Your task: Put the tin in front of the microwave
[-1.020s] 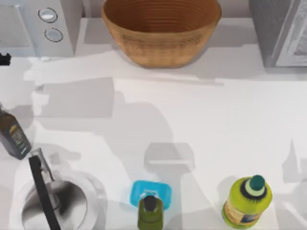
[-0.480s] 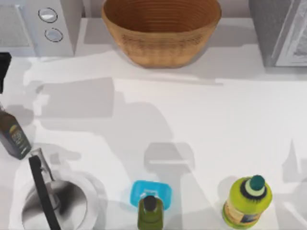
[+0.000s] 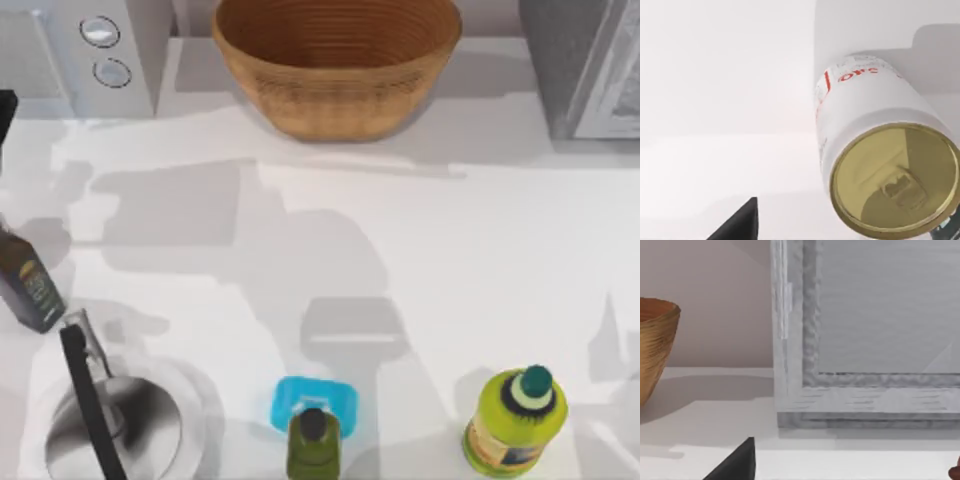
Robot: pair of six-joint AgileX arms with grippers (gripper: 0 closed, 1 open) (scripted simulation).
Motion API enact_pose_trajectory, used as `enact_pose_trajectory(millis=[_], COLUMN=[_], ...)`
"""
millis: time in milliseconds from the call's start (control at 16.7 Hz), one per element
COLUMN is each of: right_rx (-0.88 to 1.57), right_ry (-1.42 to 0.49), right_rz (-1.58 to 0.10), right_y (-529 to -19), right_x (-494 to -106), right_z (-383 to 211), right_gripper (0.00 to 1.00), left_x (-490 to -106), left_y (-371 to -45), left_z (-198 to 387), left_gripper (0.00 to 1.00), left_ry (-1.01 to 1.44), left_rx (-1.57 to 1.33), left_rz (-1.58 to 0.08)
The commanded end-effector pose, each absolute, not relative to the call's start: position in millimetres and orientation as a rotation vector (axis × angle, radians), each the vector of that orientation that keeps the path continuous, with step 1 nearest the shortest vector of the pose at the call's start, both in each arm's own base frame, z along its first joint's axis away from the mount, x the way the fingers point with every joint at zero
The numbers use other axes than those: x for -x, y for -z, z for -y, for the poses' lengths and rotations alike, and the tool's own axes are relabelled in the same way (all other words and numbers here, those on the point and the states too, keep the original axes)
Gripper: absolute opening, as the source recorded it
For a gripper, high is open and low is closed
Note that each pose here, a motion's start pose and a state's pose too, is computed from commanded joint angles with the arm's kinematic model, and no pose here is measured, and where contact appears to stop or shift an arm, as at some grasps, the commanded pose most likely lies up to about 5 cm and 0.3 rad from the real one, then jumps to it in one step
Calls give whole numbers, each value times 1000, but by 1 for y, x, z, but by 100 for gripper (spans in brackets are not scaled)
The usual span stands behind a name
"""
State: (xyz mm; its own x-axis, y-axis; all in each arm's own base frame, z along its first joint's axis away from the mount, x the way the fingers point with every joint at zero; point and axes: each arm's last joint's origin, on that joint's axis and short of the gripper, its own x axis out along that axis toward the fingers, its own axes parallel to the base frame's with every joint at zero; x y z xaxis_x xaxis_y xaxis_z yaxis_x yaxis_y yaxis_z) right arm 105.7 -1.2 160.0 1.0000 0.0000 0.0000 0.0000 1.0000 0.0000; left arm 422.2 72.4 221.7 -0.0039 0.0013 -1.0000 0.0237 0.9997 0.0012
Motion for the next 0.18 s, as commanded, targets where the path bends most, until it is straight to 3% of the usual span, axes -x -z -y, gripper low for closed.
enact_pose_trajectory(millis=[180], right_rx=[0], right_ry=[0], right_rz=[0], right_y=[-160], right_x=[-106], right_z=[1], right_gripper=[100], left_x=[-421], left_y=[-239], left_z=[-73], left_gripper=[100], left_ry=[16], left_rx=[-18], left_rz=[-1570])
